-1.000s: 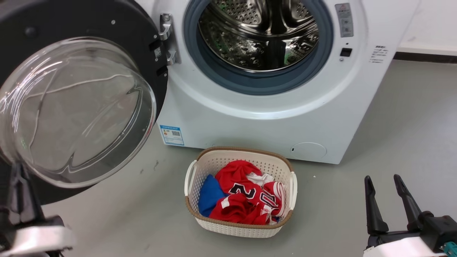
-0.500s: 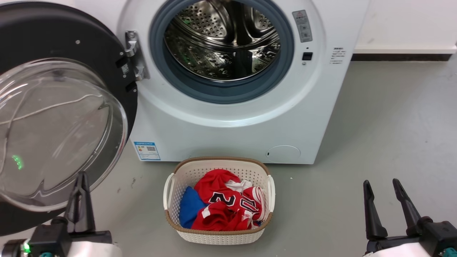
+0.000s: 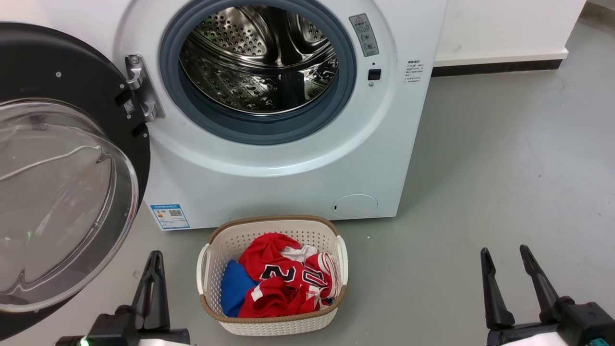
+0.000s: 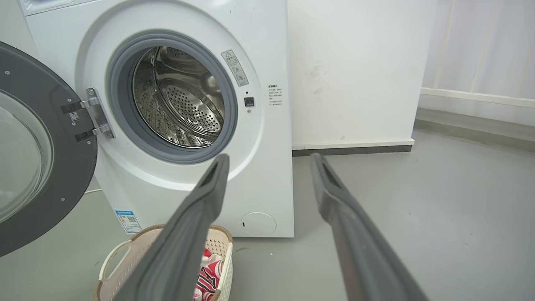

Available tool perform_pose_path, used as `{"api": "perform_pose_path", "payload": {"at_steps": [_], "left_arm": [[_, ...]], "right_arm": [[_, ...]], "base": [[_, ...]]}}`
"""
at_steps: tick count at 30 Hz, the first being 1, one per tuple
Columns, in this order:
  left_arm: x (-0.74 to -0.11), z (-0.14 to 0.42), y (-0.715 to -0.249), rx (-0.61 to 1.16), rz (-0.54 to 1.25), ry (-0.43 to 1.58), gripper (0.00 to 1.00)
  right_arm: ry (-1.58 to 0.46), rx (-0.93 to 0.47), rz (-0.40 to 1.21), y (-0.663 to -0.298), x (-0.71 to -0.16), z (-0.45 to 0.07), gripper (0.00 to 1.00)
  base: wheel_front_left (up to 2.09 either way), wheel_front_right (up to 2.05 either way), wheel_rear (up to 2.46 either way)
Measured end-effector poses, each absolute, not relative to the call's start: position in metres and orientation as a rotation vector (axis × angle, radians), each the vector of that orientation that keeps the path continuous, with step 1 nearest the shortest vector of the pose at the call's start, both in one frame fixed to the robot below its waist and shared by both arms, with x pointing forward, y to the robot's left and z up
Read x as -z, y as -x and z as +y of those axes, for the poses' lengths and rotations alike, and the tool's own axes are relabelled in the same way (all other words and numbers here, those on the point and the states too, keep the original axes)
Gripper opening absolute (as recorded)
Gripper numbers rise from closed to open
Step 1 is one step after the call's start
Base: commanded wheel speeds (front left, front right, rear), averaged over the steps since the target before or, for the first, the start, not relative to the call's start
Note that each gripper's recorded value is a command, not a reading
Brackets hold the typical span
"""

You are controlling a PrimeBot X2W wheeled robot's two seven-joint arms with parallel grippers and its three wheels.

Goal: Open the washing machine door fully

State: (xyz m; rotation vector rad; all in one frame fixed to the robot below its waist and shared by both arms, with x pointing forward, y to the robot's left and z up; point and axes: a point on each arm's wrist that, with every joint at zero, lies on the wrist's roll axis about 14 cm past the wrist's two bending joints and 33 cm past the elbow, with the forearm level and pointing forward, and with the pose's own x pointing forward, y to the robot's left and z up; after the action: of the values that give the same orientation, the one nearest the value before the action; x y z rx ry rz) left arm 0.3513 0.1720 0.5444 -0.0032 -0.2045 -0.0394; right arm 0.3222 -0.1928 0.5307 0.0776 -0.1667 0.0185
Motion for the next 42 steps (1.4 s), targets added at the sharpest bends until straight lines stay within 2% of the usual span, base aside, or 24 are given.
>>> {"api": "perform_pose_path", "payload": {"at_steps": [12, 13, 14, 15, 30, 31, 36, 42], "left_arm": [[-0.534, 0.166, -0.344, 0.029, -0.171, -0.010, 0.00], [-0.533, 0.165, -0.343, 0.030, -0.170, -0.011, 0.18], [-0.533, 0.165, -0.343, 0.029, -0.169, -0.013, 0.66], [-0.532, 0.165, -0.342, 0.026, -0.168, -0.014, 1.00], [-0.529, 0.168, -0.340, 0.011, -0.157, -0.016, 1.00], [-0.527, 0.167, -0.339, 0.011, -0.150, -0.015, 0.00], [-0.510, 0.167, -0.335, 0.013, -0.095, -0.003, 0.00], [-0.502, 0.171, -0.336, -0.008, -0.053, 0.126, 0.00]], "right_arm": [[-0.089, -0.025, -0.152, -0.319, -0.526, -0.190, 1.00], [-0.089, -0.026, -0.152, -0.320, -0.526, -0.190, 1.00], [-0.089, -0.027, -0.152, -0.320, -0.526, -0.190, 1.00], [-0.090, -0.028, -0.151, -0.320, -0.526, -0.189, 1.00], [-0.098, -0.035, -0.149, -0.322, -0.525, -0.187, 1.00], [-0.099, -0.035, -0.141, -0.322, -0.523, -0.187, 0.00], [-0.116, -0.029, -0.081, -0.317, -0.504, -0.187, 0.00], [-0.237, -0.006, -0.062, -0.319, -0.500, -0.191, 0.00]], "base": [[0.00, 0.00, 0.00], [0.00, 0.00, 0.00], [0.00, 0.00, 0.00], [0.00, 0.00, 0.00], [0.00, 0.00, 0.00], [0.00, 0.00, 0.00], [0.00, 0.00, 0.00], [0.00, 0.00, 0.00]]}}
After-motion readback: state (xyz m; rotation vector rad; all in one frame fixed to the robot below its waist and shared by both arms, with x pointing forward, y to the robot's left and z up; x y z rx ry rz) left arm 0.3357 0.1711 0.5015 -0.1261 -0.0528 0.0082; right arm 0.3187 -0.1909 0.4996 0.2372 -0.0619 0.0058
